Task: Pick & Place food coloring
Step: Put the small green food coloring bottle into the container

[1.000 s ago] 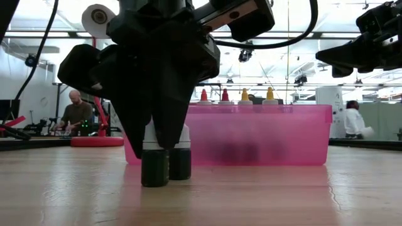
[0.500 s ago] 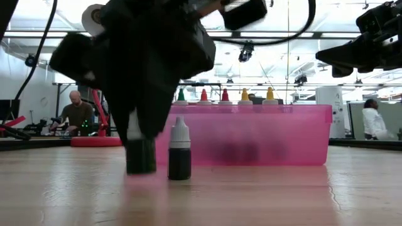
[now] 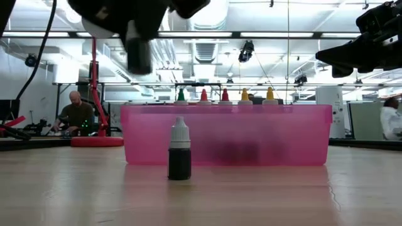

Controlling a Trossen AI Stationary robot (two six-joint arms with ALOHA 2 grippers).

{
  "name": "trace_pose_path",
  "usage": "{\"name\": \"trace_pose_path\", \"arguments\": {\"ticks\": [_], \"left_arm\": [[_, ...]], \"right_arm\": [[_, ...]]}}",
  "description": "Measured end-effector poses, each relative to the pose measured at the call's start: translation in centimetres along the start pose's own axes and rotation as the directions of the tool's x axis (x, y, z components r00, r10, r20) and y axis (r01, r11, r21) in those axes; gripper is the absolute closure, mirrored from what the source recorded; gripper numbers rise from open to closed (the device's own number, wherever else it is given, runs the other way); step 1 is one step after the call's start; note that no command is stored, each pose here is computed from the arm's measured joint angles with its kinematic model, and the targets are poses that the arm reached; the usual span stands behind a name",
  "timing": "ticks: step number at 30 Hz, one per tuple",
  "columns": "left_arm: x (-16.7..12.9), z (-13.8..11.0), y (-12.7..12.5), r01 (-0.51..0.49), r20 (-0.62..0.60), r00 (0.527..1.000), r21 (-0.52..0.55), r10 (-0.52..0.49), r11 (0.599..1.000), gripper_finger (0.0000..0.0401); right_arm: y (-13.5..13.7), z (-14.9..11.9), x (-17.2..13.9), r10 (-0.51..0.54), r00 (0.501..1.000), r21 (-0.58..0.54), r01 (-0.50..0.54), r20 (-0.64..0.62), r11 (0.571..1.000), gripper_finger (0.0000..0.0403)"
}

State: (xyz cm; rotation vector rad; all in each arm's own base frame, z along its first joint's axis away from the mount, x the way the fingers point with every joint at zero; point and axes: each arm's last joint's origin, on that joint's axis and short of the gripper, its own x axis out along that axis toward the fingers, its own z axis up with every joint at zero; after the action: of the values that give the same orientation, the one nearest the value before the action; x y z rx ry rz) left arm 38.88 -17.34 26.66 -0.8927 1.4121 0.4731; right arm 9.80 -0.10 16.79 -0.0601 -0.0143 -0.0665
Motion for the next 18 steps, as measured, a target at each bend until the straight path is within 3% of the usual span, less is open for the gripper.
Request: {"name": "trace_pose_path", "arguments": {"ticks": [10,18], "left_arm": [[-2.2,3.5,1.0,-0.005,0.025,1.0,0.176,0.0,0.984,0.0352],[-2.7,6.1,2.4,-0.039,0.032,0.999,0.363,0.029,0.931,0.0352]], "right_arm": [[0.0,0.0,0.0,0.0,1.0,0.0,0.0,0.0,1.0,0.0394],[0.0,0.0,0.0,0.0,1.0,0.0,0.0,0.0,1.0,0.0394]]}}
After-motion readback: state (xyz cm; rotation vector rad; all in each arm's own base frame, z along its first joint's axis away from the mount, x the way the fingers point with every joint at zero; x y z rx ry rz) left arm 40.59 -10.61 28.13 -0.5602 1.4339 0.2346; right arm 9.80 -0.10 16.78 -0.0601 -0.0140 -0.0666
